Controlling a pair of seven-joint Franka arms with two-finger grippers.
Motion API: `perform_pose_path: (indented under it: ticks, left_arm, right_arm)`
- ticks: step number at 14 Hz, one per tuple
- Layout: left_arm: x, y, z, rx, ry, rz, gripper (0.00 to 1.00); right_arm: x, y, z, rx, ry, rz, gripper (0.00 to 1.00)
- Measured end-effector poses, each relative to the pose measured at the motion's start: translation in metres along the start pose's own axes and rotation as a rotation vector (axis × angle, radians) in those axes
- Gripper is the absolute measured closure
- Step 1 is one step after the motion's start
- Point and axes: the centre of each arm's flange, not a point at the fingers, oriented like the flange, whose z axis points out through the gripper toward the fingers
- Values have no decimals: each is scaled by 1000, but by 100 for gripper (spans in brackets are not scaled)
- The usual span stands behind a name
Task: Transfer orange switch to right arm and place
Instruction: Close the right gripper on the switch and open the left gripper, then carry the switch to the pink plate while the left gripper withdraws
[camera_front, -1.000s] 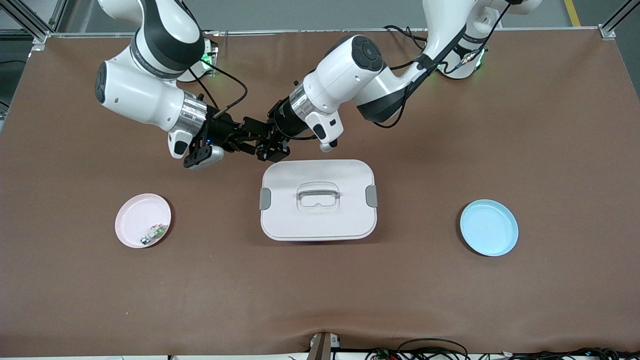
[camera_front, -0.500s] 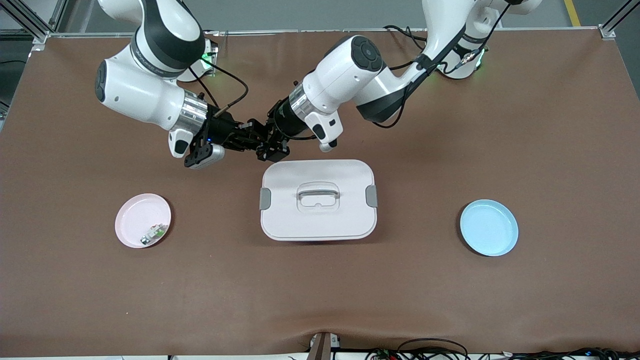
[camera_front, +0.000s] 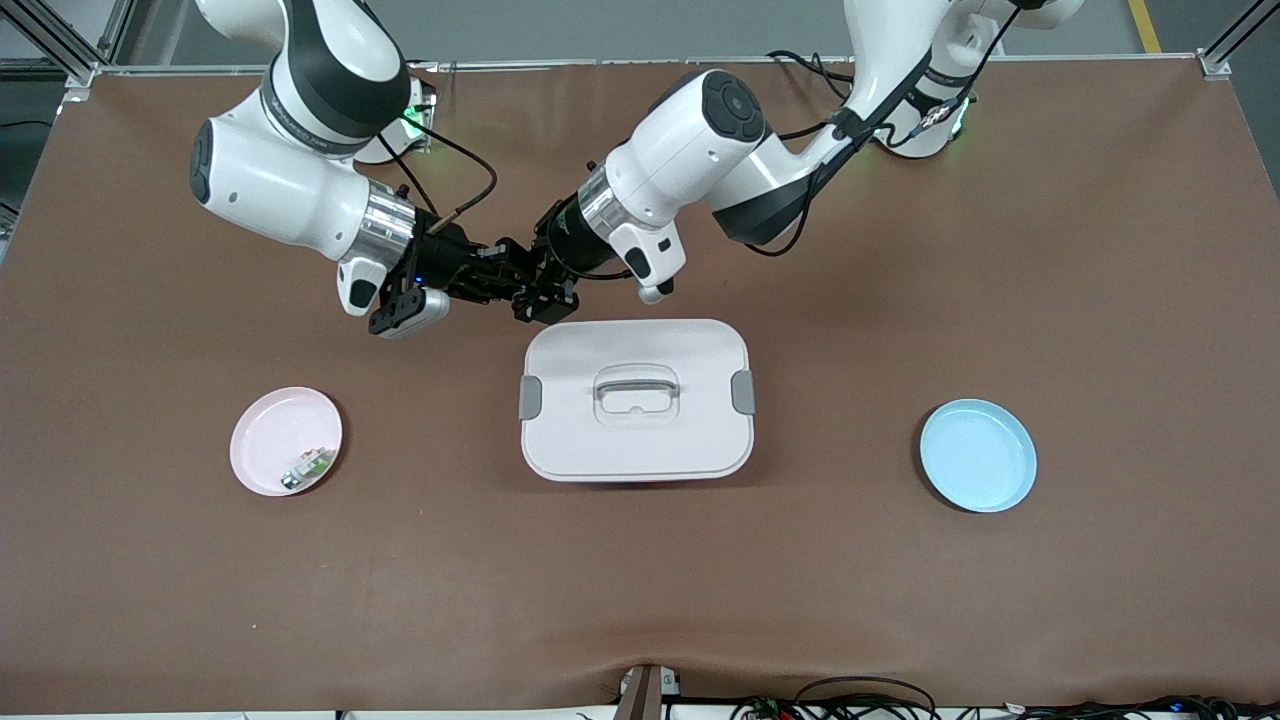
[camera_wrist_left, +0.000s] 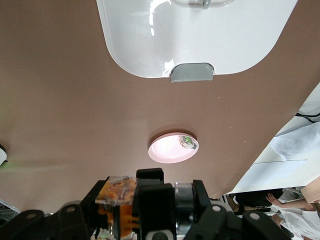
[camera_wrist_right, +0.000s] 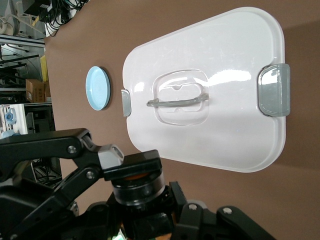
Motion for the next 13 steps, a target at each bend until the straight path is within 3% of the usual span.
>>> perform_pose_path:
  ticks: [1,5,10,12,13]
  left_arm:
    - [0,0,0,0,0,1,27]
    - [-1,0,-1,-4,1,6,0]
    - [-2,1,-2,-7,-2,7,0]
    - [-2,5,-6,-14,-4,5,0]
    - [-2,8,-9,-20,-6,4,0]
  right_arm:
    - [0,0,0,0,-1,0,59]
    - [4,7,0,-5,1,11,59]
    - [6,11,-1,-7,-5,19,59]
    - [12,19,-13,-22,-42,-25,59]
    - [17,25,-25,-56,-71,-104,59]
